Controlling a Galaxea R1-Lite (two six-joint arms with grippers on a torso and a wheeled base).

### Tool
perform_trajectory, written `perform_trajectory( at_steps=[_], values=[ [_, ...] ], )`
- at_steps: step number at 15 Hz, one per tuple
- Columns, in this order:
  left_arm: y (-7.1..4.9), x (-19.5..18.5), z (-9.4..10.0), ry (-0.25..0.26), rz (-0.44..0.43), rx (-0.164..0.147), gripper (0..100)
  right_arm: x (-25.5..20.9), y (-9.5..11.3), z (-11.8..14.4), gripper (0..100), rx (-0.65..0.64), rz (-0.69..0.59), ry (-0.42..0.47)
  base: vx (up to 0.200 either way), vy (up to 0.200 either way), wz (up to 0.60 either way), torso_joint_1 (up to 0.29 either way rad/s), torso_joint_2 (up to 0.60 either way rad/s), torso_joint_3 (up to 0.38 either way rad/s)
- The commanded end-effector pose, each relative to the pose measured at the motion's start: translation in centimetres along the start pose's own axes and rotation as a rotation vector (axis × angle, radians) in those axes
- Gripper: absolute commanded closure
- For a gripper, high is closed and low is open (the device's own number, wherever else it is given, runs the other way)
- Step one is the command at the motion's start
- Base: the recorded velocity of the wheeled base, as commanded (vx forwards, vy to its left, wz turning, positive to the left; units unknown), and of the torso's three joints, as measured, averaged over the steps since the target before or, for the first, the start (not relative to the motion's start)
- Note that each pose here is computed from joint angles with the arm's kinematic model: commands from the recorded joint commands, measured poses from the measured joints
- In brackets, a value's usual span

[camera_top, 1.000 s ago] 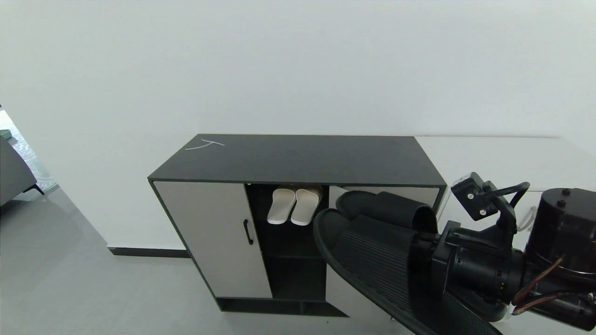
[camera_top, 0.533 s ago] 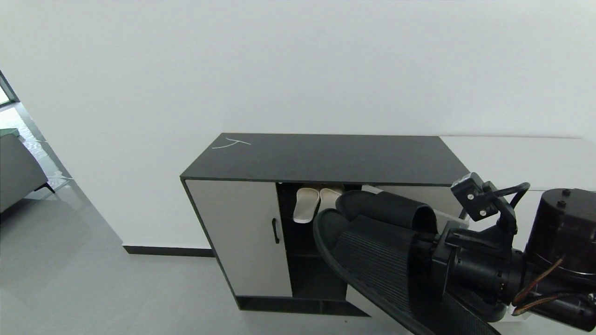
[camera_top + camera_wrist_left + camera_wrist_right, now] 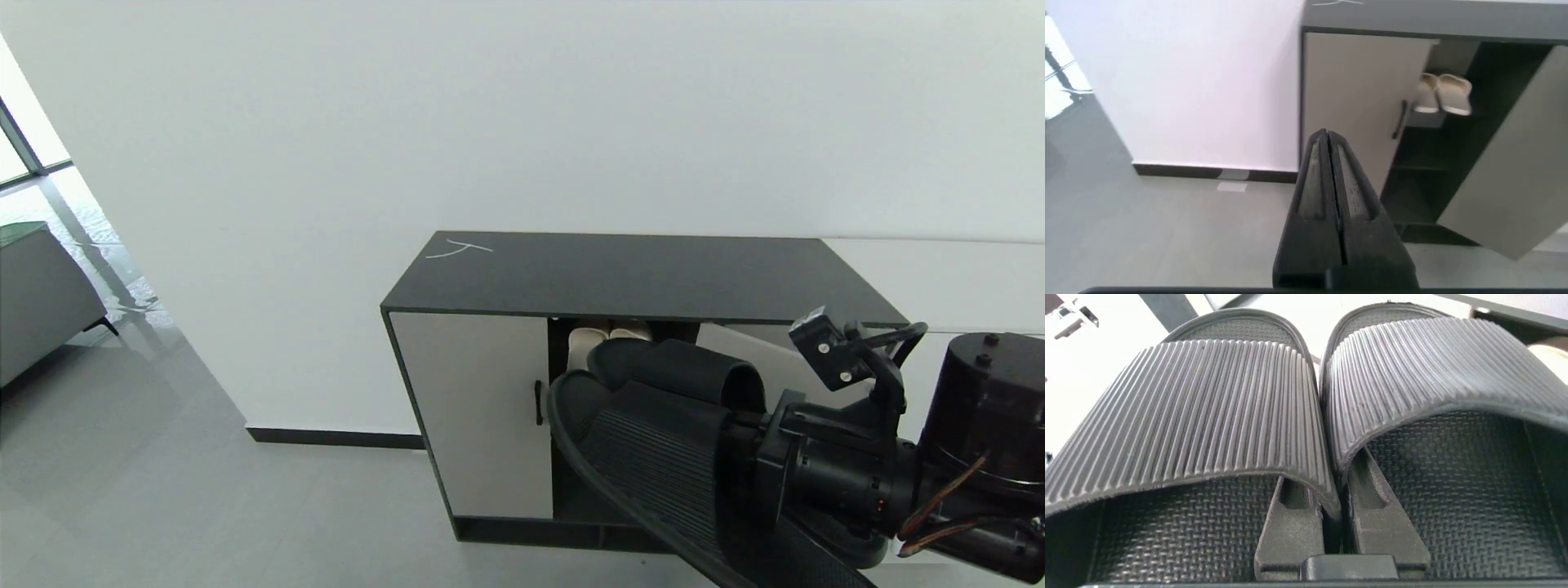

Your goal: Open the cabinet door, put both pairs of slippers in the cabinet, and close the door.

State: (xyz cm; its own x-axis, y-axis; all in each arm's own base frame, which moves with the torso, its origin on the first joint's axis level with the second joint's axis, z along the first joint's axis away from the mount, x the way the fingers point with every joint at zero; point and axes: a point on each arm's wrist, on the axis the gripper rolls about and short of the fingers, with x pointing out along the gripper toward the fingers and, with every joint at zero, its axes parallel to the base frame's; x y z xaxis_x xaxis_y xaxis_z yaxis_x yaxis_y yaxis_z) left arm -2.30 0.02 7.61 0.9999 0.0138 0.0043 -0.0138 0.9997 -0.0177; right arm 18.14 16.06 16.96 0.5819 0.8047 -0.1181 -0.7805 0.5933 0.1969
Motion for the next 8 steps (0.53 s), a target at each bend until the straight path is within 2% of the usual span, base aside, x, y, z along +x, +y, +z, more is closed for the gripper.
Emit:
perform_trajectory(
  at_steps=[1,2,5,8],
  values=[
    [0.0,0.01,0.0,0.001,0.002,-0.001,100,0.02,-0.01,-0.06,100,0.0,0.0,0.002,0.0,0.2,0.0,0.002,0.0,0.002],
    [0.0,0.01,0.0,0.001,0.002,-0.001,100,0.02,-0.01,-0.06,100,0.0,0.0,0.002,0.2,0.2,0.0,0.002,0.01,0.002],
    [0.0,0.01,0.0,0.001,0.002,-0.004,100,0.02,-0.01,-0.06,100,0.0,0.0,0.002,0.0,0.0,0.0,0.0,0.0,0.0],
    [0.0,0.01,0.0,0.001,0.003,-0.004,100,0.0,-0.01,-0.1,100,-0.012,0.0,0.004,0.2,0.0,0.0,0.001,0.0,-0.001]
  ],
)
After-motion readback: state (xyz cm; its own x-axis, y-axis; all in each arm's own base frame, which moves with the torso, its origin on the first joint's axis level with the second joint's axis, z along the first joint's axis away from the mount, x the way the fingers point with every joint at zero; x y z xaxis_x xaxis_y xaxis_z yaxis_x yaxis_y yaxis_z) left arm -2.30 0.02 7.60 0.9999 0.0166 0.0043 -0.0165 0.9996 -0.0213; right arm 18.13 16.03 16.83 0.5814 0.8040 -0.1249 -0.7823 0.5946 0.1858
